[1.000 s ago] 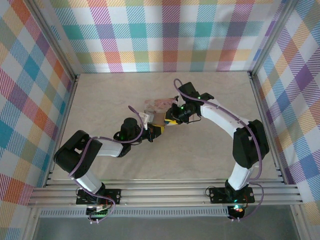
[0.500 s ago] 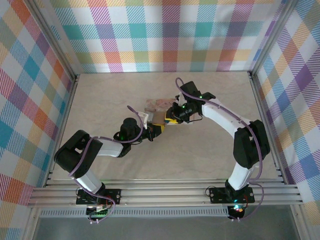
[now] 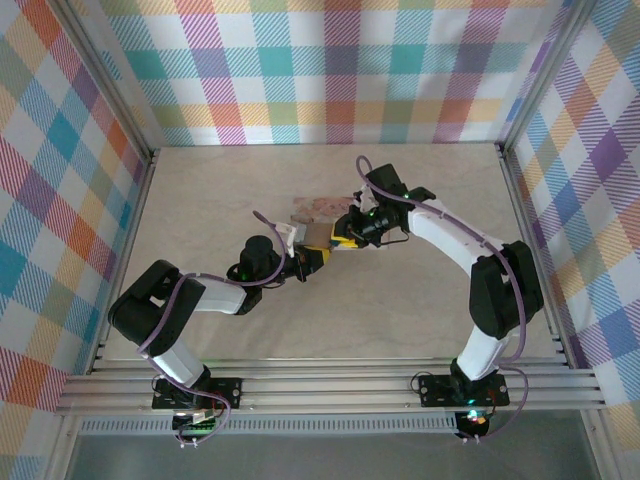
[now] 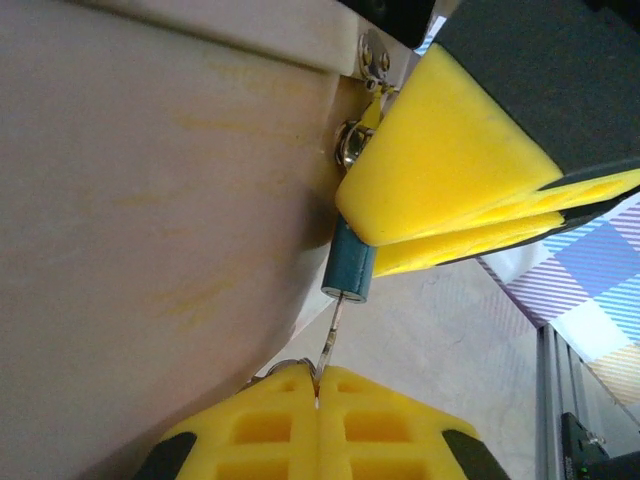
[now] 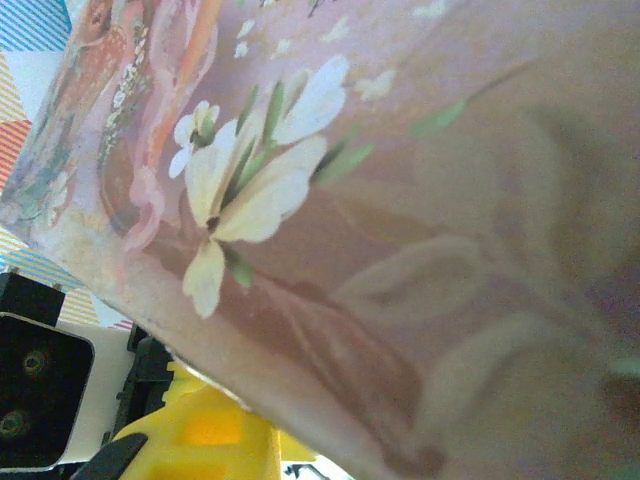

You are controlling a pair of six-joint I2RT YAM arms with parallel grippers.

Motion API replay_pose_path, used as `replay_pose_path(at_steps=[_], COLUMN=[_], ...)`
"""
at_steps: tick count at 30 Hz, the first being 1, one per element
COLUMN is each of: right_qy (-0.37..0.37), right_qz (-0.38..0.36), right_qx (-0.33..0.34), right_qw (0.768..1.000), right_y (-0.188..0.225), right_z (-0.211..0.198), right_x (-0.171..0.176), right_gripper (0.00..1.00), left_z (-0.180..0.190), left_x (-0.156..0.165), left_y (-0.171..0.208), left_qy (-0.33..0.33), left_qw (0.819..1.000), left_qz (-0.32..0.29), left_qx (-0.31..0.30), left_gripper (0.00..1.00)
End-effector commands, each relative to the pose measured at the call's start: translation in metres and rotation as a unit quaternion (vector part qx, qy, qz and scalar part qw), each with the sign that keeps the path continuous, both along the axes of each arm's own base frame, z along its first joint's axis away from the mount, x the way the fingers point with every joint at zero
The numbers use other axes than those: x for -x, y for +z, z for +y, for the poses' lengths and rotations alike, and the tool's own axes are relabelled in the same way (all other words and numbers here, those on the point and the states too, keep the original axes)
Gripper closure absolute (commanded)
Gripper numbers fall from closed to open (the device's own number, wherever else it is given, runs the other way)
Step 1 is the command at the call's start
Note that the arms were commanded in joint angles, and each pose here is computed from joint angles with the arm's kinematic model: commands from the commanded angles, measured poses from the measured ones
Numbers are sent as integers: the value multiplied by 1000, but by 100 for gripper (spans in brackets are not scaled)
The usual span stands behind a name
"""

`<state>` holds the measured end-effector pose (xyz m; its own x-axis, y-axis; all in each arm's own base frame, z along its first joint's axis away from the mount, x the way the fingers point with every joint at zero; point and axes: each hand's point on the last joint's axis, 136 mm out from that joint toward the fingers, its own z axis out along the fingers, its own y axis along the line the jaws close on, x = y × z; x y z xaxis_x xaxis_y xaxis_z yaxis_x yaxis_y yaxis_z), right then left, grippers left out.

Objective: Unlock the padlock with the key

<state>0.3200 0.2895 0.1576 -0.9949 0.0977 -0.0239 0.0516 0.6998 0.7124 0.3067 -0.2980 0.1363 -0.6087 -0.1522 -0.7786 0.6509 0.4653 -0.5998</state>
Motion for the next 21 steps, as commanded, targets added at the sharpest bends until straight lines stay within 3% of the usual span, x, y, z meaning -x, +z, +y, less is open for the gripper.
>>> replay_pose_path(at_steps=[1,21], right_qy=[18,30], right_qz=[-15,-17], right_qx=[-47,-11], right_qw=[999,999], right_y=[26,13], right_z=[9,0], right_x=[5,12], right_gripper=[100,100], left_z=[-10,-18], left_x=[1,-9], left_y=[26,35], left_qy=[-19,-19], left_qw=[998,998], left_qz=[-39,-34], left_qx=[33,42], left_gripper=[100,100])
